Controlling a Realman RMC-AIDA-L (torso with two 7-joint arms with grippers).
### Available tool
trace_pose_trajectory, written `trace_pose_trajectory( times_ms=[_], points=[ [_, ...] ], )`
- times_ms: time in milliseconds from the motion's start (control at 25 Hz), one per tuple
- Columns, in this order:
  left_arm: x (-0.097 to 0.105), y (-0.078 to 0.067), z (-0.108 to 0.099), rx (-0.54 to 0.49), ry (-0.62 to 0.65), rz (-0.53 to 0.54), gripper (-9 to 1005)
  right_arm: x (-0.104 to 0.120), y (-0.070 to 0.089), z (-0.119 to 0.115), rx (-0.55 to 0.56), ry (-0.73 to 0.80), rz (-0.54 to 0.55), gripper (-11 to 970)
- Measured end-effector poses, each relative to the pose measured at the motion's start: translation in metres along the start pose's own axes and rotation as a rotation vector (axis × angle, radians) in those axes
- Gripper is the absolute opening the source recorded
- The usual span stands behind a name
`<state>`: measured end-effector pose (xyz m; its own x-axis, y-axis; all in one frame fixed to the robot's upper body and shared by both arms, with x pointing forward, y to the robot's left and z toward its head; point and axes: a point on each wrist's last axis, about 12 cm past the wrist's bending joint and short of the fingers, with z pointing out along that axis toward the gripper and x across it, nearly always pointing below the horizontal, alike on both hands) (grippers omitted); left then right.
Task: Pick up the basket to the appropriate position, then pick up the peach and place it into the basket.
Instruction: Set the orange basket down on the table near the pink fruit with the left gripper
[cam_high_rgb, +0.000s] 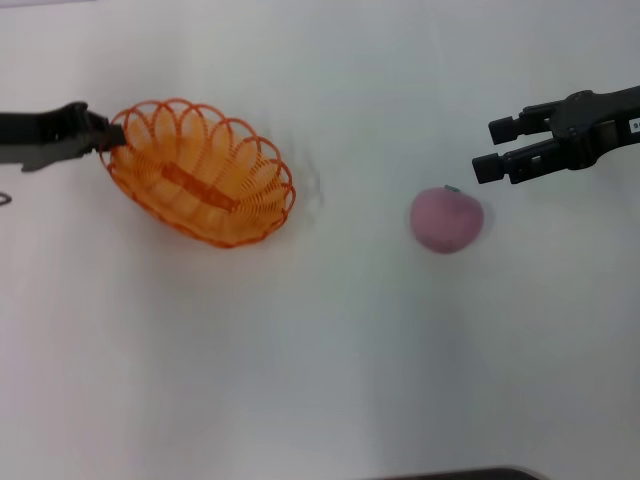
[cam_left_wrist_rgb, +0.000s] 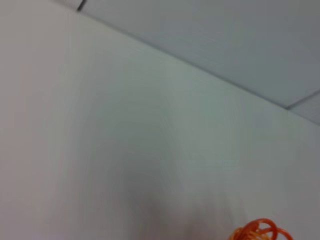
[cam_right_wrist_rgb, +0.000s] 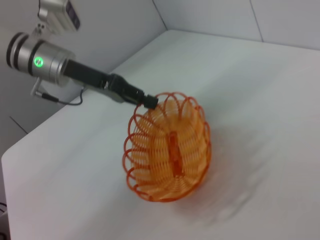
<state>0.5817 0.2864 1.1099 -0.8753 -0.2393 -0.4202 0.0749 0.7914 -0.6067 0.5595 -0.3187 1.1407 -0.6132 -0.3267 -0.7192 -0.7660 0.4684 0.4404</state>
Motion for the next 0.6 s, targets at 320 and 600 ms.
trace_pose_trajectory(
  times_ms=[320, 600],
  points=[
    [0.021, 0.012, -0.006, 0.011, 0.08, -0.067, 126, 0.0, 0.0, 0.001, -0.002, -0.001, -0.002, 920],
    [0.029, 0.007, -0.023, 0.057, 0.217, -0.04, 238, -0.001, 0.0, 0.001, -0.001, -0.001, -0.006, 919]
  ],
)
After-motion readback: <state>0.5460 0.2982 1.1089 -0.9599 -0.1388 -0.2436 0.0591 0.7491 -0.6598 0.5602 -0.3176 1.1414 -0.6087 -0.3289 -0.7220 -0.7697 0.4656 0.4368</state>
